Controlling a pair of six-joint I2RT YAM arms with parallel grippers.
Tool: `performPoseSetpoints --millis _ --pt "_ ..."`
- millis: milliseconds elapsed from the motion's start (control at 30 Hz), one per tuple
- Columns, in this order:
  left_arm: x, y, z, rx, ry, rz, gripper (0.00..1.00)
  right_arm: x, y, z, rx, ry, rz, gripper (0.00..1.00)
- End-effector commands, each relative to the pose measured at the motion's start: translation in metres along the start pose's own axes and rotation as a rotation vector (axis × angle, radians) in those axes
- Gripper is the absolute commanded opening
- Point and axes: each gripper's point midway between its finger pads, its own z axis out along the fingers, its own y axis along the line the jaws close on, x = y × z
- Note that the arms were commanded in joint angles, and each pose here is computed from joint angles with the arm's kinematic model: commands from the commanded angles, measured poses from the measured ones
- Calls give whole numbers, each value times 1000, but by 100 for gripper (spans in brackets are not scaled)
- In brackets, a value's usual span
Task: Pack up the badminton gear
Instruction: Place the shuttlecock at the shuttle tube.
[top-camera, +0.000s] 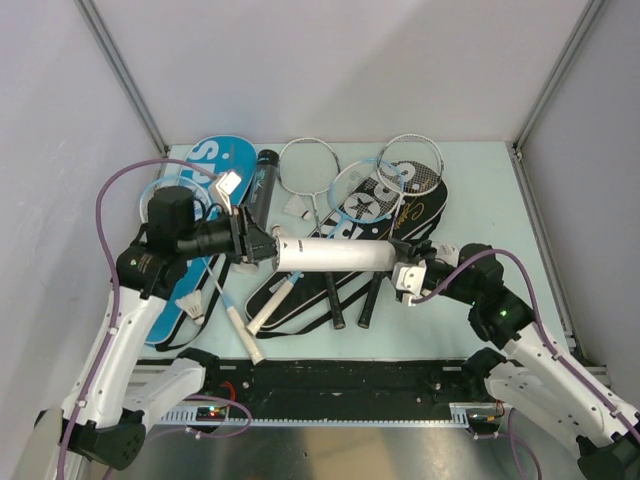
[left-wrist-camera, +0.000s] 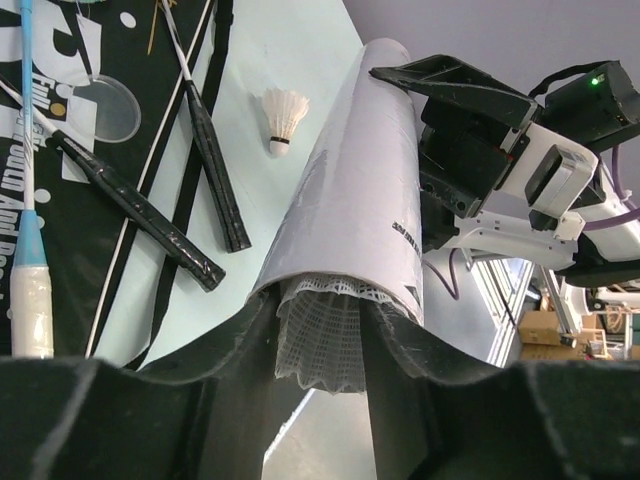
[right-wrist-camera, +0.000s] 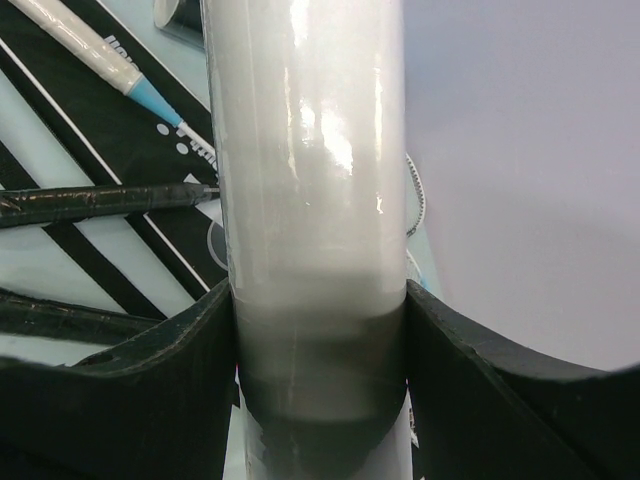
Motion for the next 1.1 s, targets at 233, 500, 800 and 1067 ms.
performPoseSetpoints --millis 233,500,800,1067 --pt "-15 -9 -22 -64 -127 87 54 -39 -40 -12 119 -104 -78 41" --pt "-25 4 -27 -153 -175 129 64 -42 -41 -15 126 -117 -59 40" --pt "-16 15 -16 -142 -111 146 66 -52 -42 -14 127 -160 -36 40" --pt "-13 24 -1 -152 -77 138 66 -61 -51 -4 156 -209 -21 39"
